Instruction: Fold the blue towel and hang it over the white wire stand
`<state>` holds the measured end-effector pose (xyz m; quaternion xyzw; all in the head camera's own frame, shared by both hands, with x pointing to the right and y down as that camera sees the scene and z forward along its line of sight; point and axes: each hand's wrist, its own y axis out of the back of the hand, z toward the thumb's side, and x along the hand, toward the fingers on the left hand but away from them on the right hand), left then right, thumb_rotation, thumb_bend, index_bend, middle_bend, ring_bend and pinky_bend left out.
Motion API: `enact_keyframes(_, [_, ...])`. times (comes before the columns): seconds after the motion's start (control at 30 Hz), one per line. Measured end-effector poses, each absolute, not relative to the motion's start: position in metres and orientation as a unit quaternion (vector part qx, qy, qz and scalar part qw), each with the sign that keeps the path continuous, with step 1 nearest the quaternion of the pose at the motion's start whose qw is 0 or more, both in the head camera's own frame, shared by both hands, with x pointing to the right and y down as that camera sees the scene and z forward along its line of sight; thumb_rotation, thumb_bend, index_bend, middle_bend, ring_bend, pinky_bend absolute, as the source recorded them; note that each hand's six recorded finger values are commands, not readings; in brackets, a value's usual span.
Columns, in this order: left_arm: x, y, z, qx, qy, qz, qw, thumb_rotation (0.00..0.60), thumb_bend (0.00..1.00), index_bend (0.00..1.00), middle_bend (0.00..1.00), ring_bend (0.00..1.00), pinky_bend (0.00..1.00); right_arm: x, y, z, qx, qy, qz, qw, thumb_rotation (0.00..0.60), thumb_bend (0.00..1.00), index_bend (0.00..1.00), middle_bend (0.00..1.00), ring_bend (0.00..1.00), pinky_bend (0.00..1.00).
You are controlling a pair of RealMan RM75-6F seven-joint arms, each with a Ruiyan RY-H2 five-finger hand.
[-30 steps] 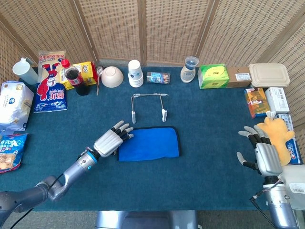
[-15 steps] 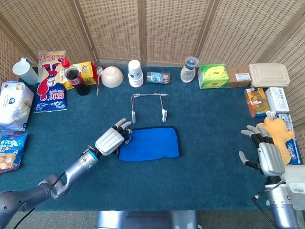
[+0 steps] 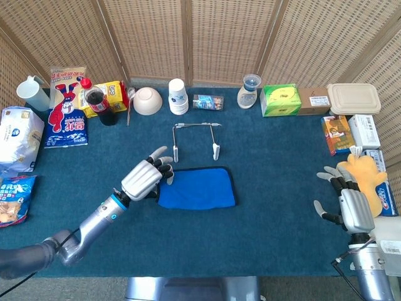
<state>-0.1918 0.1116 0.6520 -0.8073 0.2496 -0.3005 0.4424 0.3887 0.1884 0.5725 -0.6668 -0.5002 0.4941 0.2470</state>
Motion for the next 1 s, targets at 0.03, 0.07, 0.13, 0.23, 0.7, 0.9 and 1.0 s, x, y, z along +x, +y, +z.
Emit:
enact_keyframes(0.03, [-0.191,0.108,0.644,-0.808,0.255,-0.299,0.44,0.6,0.32,0.69,0.47,0.25,0.07,0.389,0.189,0.573,-0.667,-0.501,0.493,0.246,0.6,0.33,0.24,0.16,0.0,0.0])
enact_keyframes(0.07, [-0.191,0.102,0.633,-0.807,0.262,-0.298,0.437,0.6,0.32,0.69,0.47,0.25,0.07,0.389,0.19,0.573,-0.668,-0.502,0.492,0.244,0.6,0.33,0.24,0.16,0.0,0.0])
enact_keyframes(0.13, [-0.189,0.093,0.616,-0.806,0.272,-0.298,0.433,0.6,0.32,0.69,0.47,0.25,0.07,0.391,0.191,0.575,-0.669,-0.503,0.491,0.241,0.6,0.33,0.24,0.16,0.0,0.0])
enact_keyframes(0.23, [-0.187,0.076,0.594,-0.804,0.292,-0.307,0.418,0.6,0.32,0.69,0.47,0.25,0.07,0.392,0.193,0.576,-0.67,-0.505,0.489,0.237,0.6,0.33,0.24,0.16,0.0,0.0])
enact_keyframes(0.7, [-0.154,0.015,0.542,-0.805,0.332,-0.34,0.356,0.6,0.32,0.69,0.46,0.25,0.06,0.411,0.208,0.58,-0.663,-0.524,0.489,0.217,0.6,0.33,0.24,0.16,0.0,0.0])
enact_keyframes(0.9, [-0.14,0.009,0.521,-0.804,0.34,-0.327,0.363,0.6,0.32,0.7,0.46,0.24,0.05,0.416,0.21,0.578,-0.661,-0.53,0.486,0.215,0.6,0.33,0.23,0.16,0.0,0.0])
enact_keyframes(1.0, [-0.139,0.006,0.515,-0.8,0.343,-0.33,0.365,0.6,0.32,0.69,0.45,0.24,0.04,0.418,0.21,0.577,-0.661,-0.533,0.484,0.214,0.6,0.33,0.23,0.16,0.0,0.0])
